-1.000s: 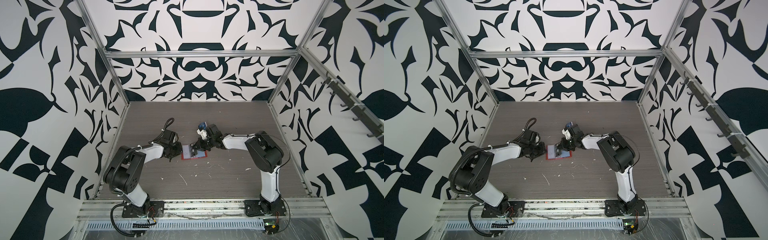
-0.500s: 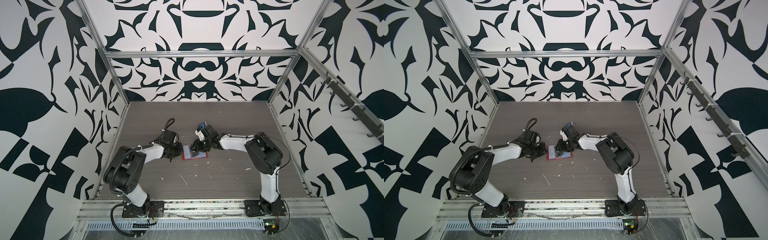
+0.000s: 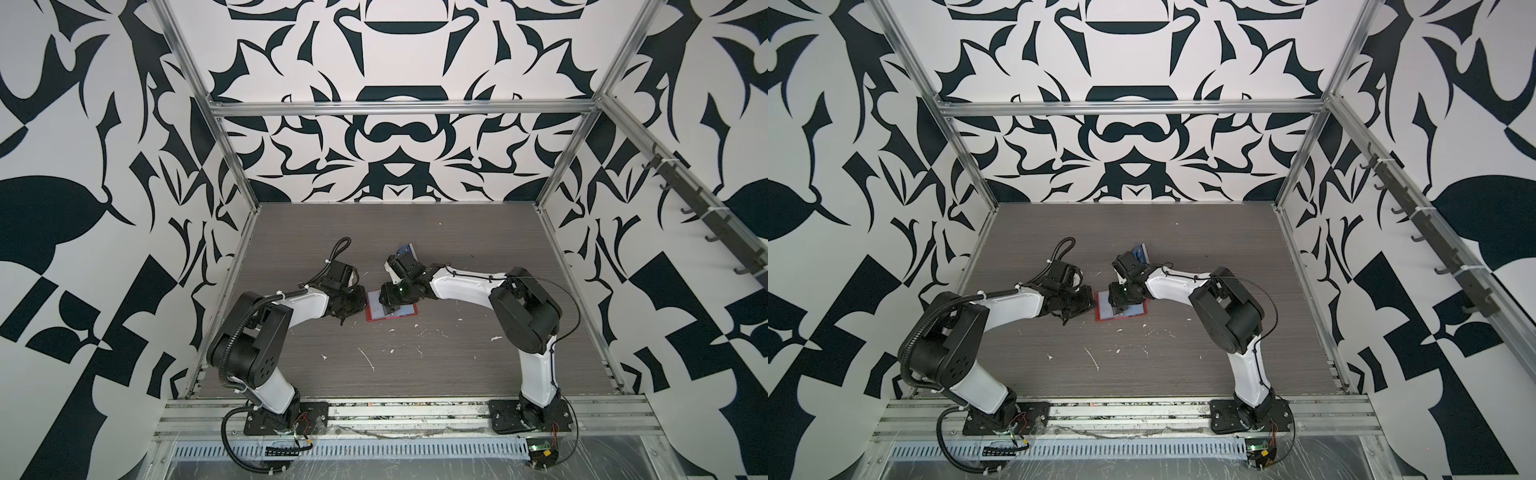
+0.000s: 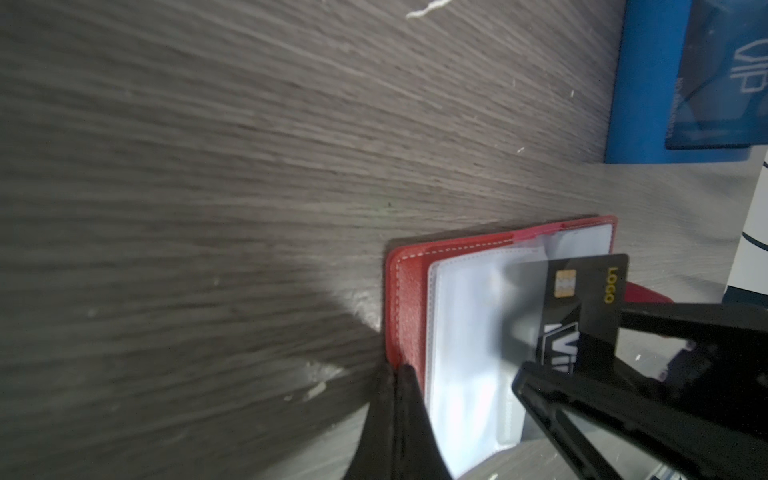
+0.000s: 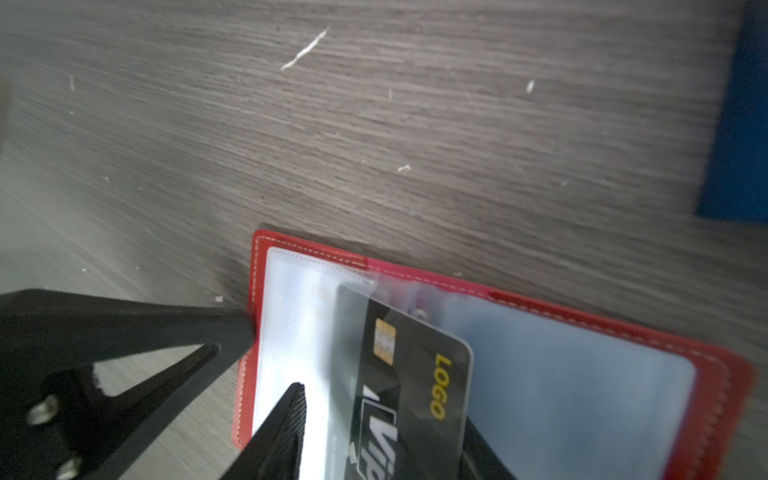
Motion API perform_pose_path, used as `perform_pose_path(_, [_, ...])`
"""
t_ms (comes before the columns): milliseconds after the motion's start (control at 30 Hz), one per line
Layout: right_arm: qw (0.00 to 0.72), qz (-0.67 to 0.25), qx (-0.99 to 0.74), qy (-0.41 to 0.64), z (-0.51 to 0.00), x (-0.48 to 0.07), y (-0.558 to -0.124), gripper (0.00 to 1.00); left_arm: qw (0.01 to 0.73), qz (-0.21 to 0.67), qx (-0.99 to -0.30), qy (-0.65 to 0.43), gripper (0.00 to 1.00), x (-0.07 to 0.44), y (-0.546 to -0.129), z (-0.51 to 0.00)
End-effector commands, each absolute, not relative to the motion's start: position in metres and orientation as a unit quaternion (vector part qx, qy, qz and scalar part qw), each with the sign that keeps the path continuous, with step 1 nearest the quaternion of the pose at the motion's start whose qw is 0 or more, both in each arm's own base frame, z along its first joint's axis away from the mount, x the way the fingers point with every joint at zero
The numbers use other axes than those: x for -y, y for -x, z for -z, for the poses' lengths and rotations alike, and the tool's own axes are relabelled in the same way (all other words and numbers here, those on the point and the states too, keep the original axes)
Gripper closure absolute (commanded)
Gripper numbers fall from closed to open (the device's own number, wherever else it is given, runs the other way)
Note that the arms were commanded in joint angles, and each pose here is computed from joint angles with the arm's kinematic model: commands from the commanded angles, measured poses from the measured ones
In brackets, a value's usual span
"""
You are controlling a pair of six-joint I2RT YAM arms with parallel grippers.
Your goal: Put the credit cards into the card holder
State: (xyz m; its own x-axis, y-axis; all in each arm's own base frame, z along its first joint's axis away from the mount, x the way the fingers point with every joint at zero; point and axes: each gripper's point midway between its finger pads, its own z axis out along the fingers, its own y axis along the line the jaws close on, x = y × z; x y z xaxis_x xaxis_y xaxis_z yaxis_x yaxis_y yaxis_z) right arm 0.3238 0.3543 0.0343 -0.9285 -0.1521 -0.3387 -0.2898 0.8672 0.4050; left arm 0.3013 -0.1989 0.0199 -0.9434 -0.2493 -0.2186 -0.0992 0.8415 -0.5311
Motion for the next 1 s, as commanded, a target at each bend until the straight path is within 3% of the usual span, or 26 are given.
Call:
perform_pose_path(0, [0.154, -0.172, -0.966, 0.112, -0.038, -0.331, -0.323, 0.46, 0.108, 0.229, -0.962, 0.104, 1.00, 0.184, -0.280, 0.001])
perform_pose_path(967, [0.211, -0.127, -0.961, 0.123, -0.078, -0.312, -0.334, 0.44, 0.112, 0.224, -0.963, 0.094, 1.00, 0.184, -0.282, -0.005])
